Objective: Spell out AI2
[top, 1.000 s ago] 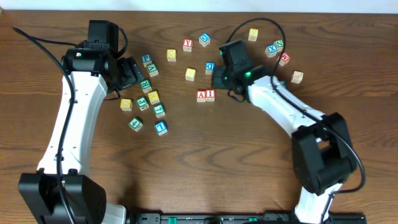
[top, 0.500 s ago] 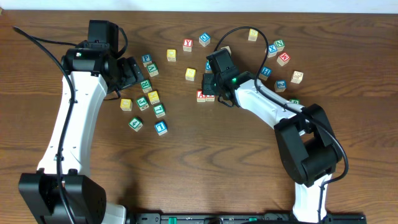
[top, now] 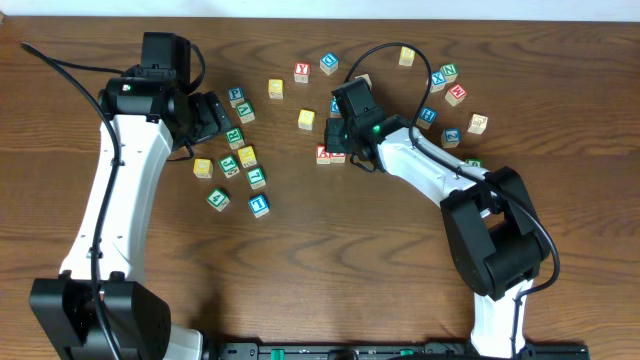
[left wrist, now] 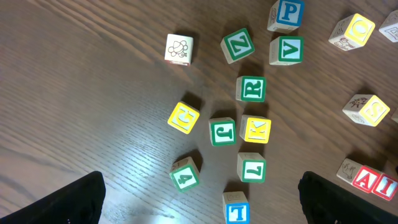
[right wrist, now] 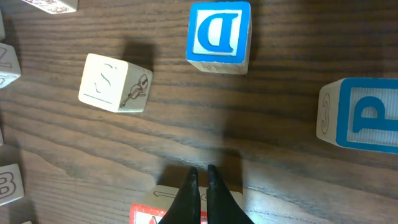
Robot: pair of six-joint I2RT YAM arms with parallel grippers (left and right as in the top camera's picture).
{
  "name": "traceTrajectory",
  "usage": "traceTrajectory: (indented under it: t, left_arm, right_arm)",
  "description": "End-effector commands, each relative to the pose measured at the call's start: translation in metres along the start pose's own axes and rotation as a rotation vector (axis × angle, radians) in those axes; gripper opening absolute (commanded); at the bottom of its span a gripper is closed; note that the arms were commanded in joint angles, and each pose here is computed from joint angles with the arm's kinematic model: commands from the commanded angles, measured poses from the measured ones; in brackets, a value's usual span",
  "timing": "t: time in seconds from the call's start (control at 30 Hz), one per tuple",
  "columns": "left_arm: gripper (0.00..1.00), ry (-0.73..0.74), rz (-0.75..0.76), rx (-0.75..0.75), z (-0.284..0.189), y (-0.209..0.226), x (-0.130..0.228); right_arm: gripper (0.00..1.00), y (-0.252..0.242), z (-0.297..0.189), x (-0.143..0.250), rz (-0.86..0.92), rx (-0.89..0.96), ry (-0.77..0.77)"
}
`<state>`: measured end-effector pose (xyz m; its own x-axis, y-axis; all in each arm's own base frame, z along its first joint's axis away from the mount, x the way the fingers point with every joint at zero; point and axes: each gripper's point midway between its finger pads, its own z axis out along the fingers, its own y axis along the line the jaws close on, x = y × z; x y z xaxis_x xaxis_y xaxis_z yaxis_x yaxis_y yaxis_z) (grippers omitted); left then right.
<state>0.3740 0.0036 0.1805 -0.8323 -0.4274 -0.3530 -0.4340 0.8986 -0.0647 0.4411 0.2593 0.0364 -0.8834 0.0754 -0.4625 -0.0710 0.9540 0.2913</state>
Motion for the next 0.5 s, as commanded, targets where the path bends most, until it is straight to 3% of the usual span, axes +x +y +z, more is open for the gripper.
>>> traceTrajectory:
  t: [0.0,0.47]
  left_arm:
    - [0.98,-0.011,0.006,-0.017,-0.0015,0.0025,-0.0028]
    - [0.98,-0.011,0.006,-0.017,-0.0015,0.0025,-0.0028]
  right_arm:
    - [0.01,0.0000,0.0068,0.0041,-0.003,0.015,0.011]
    - [0.01,0.0001,0.0122,0.0114,-0.006,0.013,0.034]
